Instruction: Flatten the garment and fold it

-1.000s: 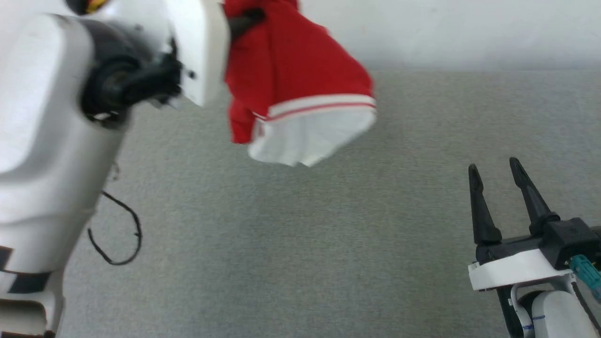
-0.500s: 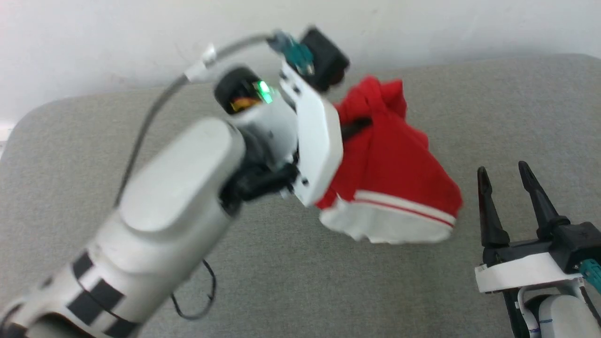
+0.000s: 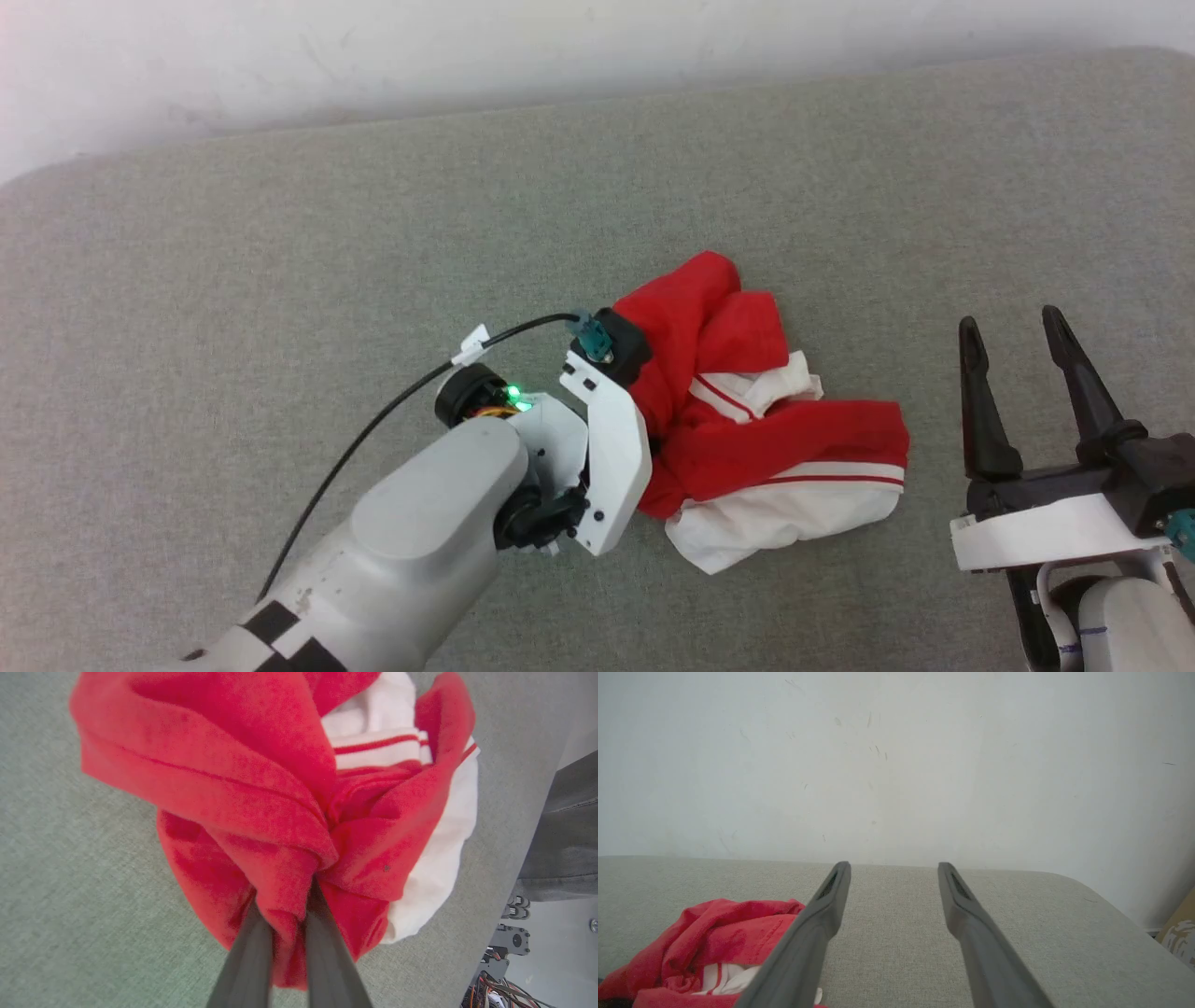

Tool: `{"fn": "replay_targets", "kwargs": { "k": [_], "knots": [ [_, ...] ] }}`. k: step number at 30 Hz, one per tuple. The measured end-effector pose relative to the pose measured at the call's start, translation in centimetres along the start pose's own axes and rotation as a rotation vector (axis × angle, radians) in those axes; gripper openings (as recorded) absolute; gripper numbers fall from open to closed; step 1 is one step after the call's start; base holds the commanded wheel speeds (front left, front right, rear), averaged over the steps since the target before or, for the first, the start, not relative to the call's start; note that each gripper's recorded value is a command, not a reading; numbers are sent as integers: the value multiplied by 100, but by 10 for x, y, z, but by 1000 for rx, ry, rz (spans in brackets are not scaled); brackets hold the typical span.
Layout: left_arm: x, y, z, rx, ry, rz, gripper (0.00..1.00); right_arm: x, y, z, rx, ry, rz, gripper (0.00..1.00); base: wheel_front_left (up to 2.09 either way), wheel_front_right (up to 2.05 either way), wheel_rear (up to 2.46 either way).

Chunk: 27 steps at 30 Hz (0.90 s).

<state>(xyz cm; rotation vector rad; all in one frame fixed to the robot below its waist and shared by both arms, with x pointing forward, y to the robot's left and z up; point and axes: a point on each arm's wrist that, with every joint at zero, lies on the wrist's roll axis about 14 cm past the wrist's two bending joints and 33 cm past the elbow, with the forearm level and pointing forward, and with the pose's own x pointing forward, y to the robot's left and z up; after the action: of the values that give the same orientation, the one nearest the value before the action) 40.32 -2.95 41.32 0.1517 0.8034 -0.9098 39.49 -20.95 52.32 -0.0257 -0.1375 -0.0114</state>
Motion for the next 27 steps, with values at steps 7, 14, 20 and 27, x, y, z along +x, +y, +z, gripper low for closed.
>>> {"fn": "replay_targets", "kwargs": {
  "k": [7, 14, 20, 27],
  "knots": [
    [9, 4, -11, -55, -8, 13, 100, 5, 5, -7, 3, 14, 15, 100, 0, 0, 0],
    [-9, 17, 12, -81, -157, 72, 100, 9, 14, 2, 0, -12, 41, 100, 0, 0, 0],
    [-65, 44, 69, -105, -469, 158, 100, 8, 25, 13, 10, -45, 71, 100, 0, 0, 0],
    [-144, 74, 78, -137, -766, 333, 100, 2, 28, 20, 14, -60, 81, 100, 0, 0, 0]
  ]
}}
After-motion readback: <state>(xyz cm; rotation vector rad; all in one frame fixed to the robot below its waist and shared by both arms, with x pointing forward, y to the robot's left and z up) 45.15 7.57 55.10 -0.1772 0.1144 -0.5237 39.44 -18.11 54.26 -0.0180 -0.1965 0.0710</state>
